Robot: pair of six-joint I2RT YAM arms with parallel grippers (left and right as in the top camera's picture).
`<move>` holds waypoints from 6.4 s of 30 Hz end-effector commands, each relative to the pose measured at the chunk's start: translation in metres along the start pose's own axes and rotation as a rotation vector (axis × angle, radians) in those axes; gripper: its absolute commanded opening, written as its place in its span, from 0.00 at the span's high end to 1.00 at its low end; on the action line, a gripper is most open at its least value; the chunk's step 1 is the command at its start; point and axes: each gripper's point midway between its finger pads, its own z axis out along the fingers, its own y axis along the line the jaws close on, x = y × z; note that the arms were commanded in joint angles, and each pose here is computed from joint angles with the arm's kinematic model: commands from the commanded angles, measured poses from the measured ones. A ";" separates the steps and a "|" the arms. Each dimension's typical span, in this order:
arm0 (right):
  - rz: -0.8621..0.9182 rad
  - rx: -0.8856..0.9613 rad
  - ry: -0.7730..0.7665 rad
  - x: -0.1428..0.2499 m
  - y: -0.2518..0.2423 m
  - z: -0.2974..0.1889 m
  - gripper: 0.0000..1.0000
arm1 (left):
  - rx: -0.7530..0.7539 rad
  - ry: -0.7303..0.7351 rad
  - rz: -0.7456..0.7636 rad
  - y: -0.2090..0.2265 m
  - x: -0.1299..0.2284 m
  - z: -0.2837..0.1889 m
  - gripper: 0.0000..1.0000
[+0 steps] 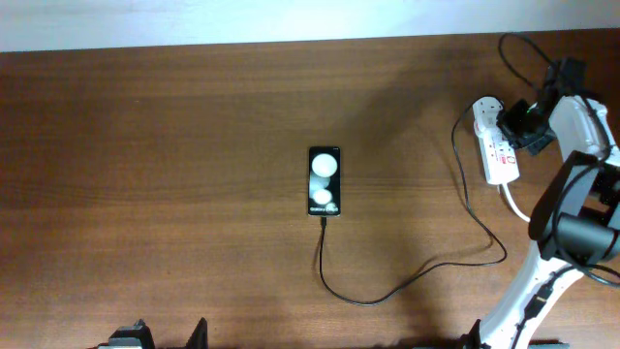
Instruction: Plug charger to phone and switch on socket
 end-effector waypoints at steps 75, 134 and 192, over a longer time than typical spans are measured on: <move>-0.886 -1.317 -1.201 0.331 -0.005 -0.650 0.81 | 0.027 -0.377 0.000 0.029 -0.006 0.188 0.01; -0.613 -1.183 -1.818 0.372 -0.141 -0.651 0.01 | -0.026 -0.377 0.258 0.029 -0.006 0.188 0.01; -0.824 -0.580 -1.102 0.241 -0.022 -0.189 0.01 | -0.026 -0.376 0.258 0.029 -0.005 0.188 0.01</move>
